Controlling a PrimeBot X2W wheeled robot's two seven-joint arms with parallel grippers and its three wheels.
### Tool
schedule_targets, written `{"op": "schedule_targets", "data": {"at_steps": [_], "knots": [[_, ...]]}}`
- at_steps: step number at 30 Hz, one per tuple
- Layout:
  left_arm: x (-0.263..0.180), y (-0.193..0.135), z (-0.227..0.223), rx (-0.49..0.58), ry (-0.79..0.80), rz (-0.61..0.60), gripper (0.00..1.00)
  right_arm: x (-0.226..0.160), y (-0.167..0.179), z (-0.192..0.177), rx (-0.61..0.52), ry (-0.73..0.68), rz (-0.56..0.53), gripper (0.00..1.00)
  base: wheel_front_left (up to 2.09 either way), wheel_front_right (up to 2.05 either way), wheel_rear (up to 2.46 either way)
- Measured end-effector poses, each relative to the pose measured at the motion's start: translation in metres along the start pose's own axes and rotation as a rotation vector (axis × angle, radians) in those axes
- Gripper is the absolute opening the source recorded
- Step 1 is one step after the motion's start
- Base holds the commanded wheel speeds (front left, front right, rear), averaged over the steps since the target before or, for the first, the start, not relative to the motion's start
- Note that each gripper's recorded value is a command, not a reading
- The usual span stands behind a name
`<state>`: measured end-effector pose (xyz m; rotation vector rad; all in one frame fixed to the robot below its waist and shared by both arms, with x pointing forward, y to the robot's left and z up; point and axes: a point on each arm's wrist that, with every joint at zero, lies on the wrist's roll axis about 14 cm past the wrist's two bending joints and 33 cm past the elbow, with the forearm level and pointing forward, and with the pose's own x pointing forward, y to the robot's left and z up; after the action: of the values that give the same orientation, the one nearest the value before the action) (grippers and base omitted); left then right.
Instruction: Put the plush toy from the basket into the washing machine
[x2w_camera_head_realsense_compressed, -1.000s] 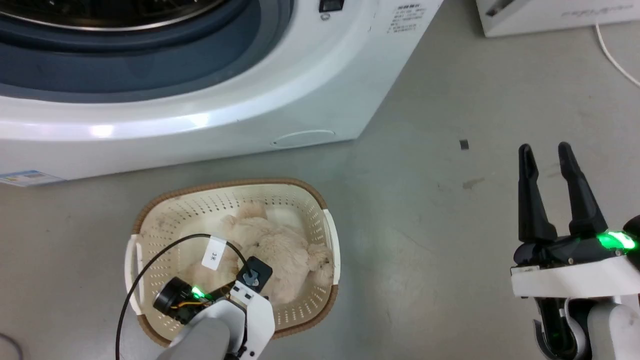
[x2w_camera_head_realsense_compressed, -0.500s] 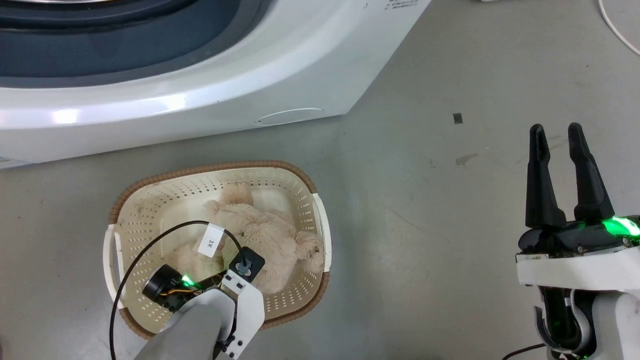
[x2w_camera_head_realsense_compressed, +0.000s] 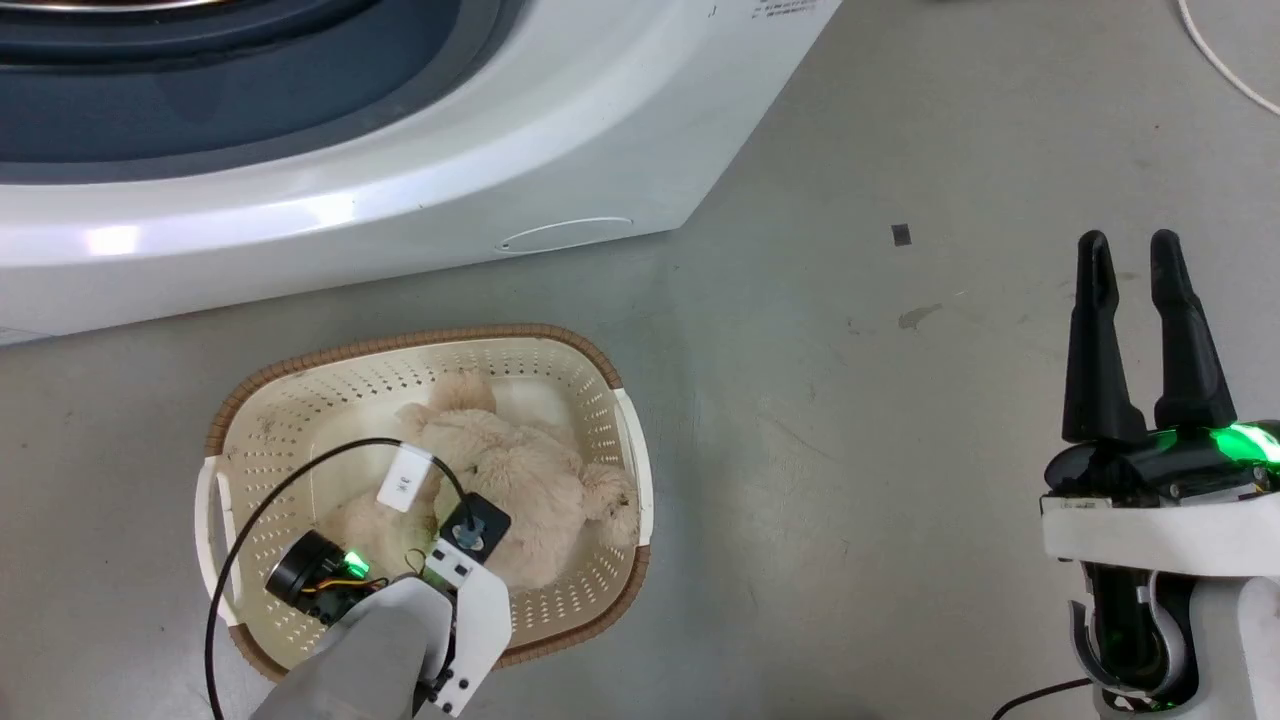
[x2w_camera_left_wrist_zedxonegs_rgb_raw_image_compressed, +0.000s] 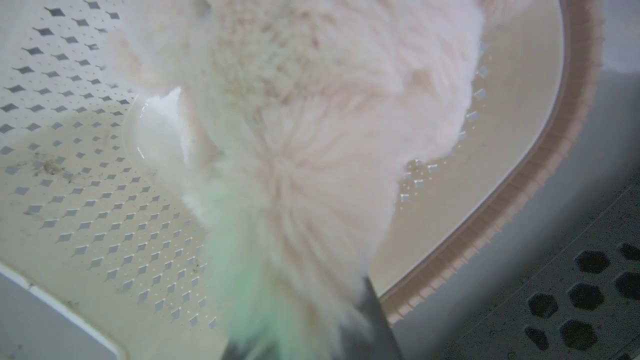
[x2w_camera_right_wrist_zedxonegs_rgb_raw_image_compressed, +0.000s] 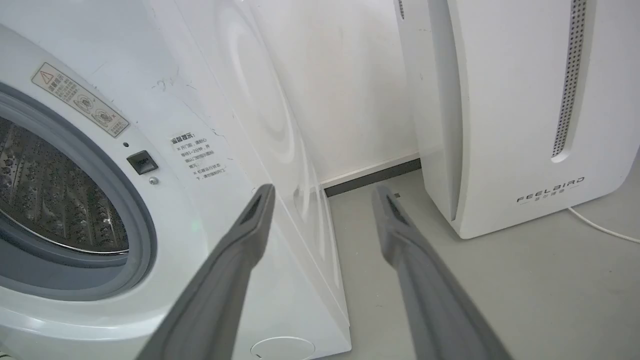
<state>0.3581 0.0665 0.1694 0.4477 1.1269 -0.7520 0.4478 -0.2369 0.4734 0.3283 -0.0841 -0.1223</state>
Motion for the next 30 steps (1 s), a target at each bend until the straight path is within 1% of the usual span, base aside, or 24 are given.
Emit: {"op": "schedule_targets", "data": {"at_steps": [4,7,11,17,19,22,28,29,30], "knots": [[-0.006,0.003,0.013,-0.077,-0.059,0.022,0.0,0.0,0.003,0.007,0.011,-0.023,0.006,1.0,0.0,0.0,0.0],[-0.015,0.003,0.025,-0.094,-0.11,0.036,0.0,-0.002,0.008,0.014,0.022,-0.04,0.018,1.0,0.0,0.0,0.0],[-0.032,0.007,0.041,-0.085,-0.19,0.065,0.0,-0.009,0.014,0.02,0.029,-0.047,0.032,1.0,0.0,0.0,0.0],[-0.062,0.009,0.055,-0.096,-0.303,0.11,0.0,-0.021,0.029,0.031,0.043,-0.064,0.069,1.0,0.0,0.0,0.0],[-0.072,0.013,0.058,-0.111,-0.341,0.134,0.0,-0.025,0.033,0.035,0.051,-0.071,0.079,1.0,0.0,0.0,0.0],[-0.088,0.018,0.064,-0.162,-0.401,0.169,0.0,-0.032,0.038,0.039,0.058,-0.076,0.091,1.0,0.0,0.0,0.0],[-0.118,0.021,0.078,-0.207,-0.512,0.223,0.0,-0.046,0.048,0.046,0.067,-0.085,0.12,1.0,0.0,0.0,0.0],[-0.136,0.024,0.094,-0.236,-0.601,0.256,0.0,-0.051,0.053,0.049,0.069,-0.088,0.134,1.0,0.0,0.0,0.0],[-0.144,0.026,0.099,-0.243,-0.635,0.271,0.0,-0.053,0.054,0.05,0.07,-0.09,0.138,1.0,0.0,0.0,0.0]]}}
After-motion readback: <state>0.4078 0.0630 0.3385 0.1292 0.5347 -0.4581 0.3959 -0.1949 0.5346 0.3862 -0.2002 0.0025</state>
